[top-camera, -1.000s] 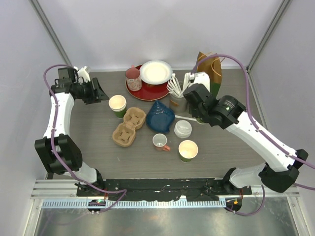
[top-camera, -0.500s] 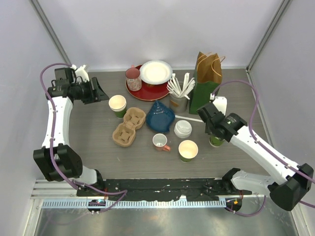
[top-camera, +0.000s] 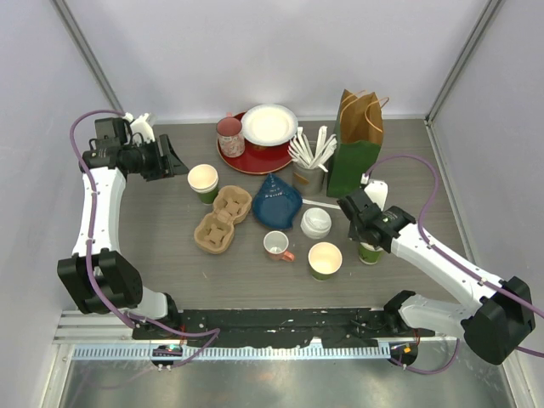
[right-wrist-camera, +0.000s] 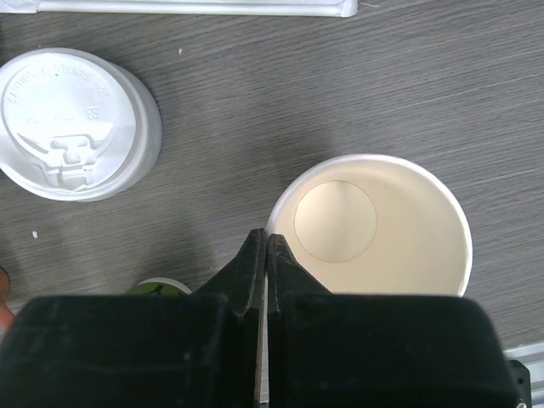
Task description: Pack the takeout coffee
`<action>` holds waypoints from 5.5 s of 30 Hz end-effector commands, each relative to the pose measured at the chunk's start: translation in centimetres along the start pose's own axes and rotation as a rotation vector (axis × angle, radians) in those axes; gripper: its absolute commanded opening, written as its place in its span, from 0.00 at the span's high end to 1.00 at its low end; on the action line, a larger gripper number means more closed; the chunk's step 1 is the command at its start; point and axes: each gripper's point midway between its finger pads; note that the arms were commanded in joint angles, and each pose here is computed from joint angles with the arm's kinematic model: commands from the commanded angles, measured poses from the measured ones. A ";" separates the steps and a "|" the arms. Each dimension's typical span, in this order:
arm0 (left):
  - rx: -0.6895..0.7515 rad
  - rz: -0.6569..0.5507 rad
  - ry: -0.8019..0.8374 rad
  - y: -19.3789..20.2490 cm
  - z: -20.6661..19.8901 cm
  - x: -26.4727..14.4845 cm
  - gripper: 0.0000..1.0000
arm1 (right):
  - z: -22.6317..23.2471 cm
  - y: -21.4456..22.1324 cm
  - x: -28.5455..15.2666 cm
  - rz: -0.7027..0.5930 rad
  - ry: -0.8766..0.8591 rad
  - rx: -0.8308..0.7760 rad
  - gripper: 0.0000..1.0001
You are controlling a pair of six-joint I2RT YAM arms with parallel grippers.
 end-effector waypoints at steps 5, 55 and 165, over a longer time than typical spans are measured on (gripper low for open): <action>0.052 -0.032 0.035 -0.6 -1.3 -1.0 0.40 | 0.4 -0.4 0.0 -0.010 -0.015 0.071 0.99; 0.104 -0.007 0.004 0.3 -1.5 -1.6 0.36 | 16.6 -1.5 4.1 -0.010 -0.494 -0.645 0.60; 0.126 -0.009 0.145 0.7 -4.4 -2.1 0.37 | 11.6 4.6 -9.4 0.043 -0.037 -0.674 0.99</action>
Point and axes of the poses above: each gripper's point midway between its finger pads, its own x axis out along the fingers, its own z axis along the line the jaws close on, y = z × x, and after that the axes turned 2 degrees about x, right-handed
